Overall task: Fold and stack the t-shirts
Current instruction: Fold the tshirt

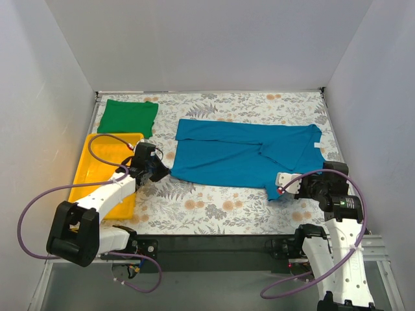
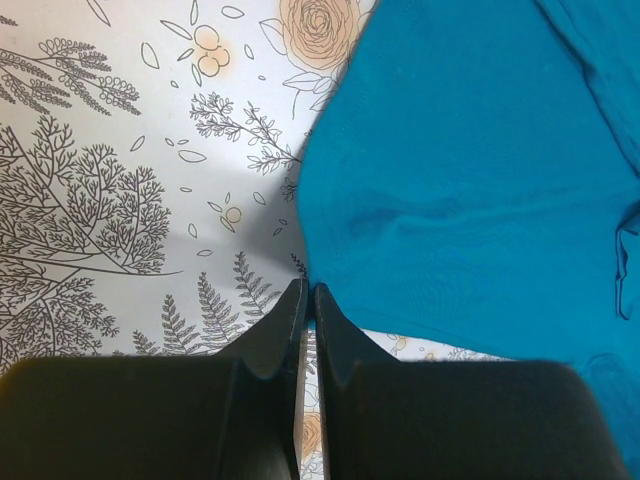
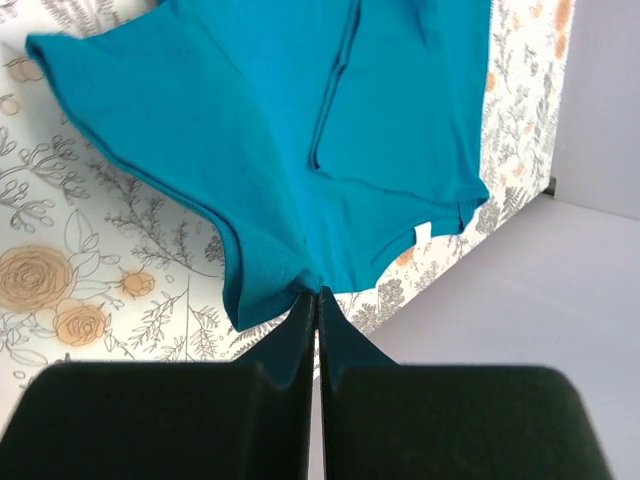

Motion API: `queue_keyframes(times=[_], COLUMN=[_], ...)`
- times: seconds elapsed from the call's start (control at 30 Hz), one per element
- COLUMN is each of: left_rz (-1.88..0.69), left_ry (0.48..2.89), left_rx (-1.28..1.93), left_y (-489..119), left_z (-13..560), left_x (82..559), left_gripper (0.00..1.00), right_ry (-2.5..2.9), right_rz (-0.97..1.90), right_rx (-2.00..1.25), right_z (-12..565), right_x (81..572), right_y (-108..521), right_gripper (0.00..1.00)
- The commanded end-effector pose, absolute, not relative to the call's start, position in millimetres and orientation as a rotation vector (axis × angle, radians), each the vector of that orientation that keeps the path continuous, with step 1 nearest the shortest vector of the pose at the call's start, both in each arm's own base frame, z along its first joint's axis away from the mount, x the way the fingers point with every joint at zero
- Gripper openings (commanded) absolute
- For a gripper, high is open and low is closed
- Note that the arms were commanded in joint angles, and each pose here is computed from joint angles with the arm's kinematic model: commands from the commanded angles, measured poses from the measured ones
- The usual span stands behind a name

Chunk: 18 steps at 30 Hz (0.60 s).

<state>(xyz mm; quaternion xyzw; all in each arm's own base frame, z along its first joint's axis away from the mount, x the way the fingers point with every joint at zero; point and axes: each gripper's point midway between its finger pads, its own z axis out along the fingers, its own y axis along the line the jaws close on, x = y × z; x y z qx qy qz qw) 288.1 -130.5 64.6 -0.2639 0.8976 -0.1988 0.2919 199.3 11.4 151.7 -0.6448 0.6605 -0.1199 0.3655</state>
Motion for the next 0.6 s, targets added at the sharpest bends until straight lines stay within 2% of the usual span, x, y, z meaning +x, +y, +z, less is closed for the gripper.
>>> queue_keyframes(times=[0.0, 0.57], left_rz=[-0.526, -0.526], left_ry=[2.362, 2.41], left_rx=[-0.728, -0.758], left_y=[-125, -128], left_z=[72, 60], left_x=[287, 282], left_gripper=[0.0, 0.0], right_ry=[1.675, 1.631], right_rz=[-0.381, -0.5], right_rx=[-1.501, -1.285], right_z=[182, 228], right_x=[217, 252], right_y=[9, -5], right_gripper=[0.01, 0.01])
